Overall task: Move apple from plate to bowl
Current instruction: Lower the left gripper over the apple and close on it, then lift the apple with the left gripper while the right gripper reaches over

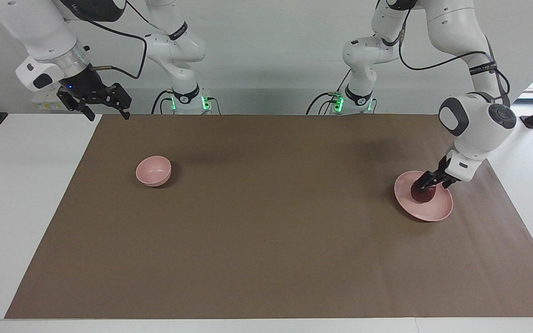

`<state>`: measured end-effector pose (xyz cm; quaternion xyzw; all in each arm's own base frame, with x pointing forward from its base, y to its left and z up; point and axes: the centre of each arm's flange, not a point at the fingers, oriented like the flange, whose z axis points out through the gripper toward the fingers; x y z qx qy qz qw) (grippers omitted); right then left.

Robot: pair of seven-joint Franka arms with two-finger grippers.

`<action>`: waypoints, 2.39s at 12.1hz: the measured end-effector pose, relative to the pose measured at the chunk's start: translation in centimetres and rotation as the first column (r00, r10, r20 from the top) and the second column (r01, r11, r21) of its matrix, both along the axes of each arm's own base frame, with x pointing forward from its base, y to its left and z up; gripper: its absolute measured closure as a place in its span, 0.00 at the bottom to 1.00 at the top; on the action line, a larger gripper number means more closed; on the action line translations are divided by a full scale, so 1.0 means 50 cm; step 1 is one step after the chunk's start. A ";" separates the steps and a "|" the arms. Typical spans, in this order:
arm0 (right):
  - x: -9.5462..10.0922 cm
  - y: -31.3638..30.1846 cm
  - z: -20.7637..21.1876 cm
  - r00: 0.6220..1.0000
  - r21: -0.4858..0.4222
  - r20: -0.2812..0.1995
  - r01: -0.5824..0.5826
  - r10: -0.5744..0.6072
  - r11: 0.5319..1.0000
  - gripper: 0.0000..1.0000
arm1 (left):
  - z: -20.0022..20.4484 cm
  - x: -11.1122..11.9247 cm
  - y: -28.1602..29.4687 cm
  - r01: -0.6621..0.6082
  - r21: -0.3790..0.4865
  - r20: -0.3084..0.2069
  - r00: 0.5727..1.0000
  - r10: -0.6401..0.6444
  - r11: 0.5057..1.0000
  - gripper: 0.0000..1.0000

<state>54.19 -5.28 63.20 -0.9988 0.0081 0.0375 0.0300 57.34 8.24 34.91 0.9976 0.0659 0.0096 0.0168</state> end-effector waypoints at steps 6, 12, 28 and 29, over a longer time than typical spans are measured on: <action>0.000 0.000 0.000 1.000 0.000 0.000 0.000 0.000 1.000 0.00 | -0.034 -0.017 -0.016 0.010 0.000 0.001 1.000 -0.010 1.000 0.00; 0.000 0.000 0.000 1.000 0.000 0.000 0.000 0.000 1.000 0.00 | -0.055 -0.030 -0.025 0.017 -0.006 -0.028 0.999 -0.017 1.000 0.07; -0.015 0.001 0.003 1.000 -0.001 -0.009 0.004 -0.004 1.000 0.00 | 0.130 -0.007 -0.498 -0.040 -0.033 0.011 0.999 0.041 0.999 0.34; -0.023 0.002 -0.006 0.999 0.000 -0.023 0.031 -0.031 1.000 0.00 | 0.133 -0.018 -0.549 -0.055 -0.051 0.023 0.998 0.056 0.997 0.34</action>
